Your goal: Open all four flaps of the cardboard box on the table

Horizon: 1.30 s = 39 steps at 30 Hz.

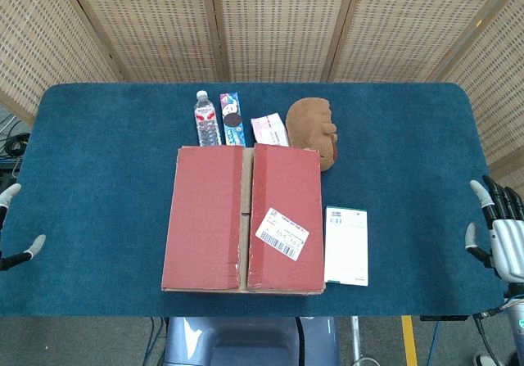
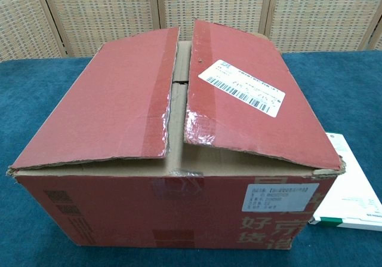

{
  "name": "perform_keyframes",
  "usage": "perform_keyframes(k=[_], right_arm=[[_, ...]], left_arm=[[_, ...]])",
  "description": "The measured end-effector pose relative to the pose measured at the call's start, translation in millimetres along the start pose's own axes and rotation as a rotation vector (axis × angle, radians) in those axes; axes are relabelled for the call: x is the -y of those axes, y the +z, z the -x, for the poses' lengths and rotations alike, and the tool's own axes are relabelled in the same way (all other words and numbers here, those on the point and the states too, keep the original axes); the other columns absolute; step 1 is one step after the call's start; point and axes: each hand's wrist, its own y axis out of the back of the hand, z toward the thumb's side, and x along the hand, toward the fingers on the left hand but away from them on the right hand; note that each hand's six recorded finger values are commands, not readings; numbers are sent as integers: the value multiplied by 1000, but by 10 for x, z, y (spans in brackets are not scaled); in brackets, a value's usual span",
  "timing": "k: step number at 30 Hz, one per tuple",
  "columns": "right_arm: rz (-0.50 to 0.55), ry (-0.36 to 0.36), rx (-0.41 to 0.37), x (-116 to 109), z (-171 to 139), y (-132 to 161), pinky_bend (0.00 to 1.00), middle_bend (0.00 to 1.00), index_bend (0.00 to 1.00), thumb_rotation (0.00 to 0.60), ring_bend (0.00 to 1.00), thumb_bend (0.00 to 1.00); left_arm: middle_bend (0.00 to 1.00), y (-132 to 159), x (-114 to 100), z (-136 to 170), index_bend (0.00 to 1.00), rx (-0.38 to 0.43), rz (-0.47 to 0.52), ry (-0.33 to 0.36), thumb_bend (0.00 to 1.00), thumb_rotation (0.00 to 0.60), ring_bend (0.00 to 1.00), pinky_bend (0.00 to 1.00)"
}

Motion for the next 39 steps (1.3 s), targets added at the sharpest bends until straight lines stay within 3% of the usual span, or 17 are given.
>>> perform_keyframes(k=[27,32,39], right_arm=[[29,-9,-18,-41,20,19,0,0,42,600,0,727],[33,-4,-40,-56,68,65,0,0,41,600,0,797],[65,9,-141,-126,222,310,0,15,41,600,0,989]], left_arm=[[20,8,28,15,107,6,-6,-14,267,513,0,0],[20,23,59,22,106,7,-10,-29,267,515,0,0],[19,71,112,31,107,12,-12,-52,267,514,0,0]])
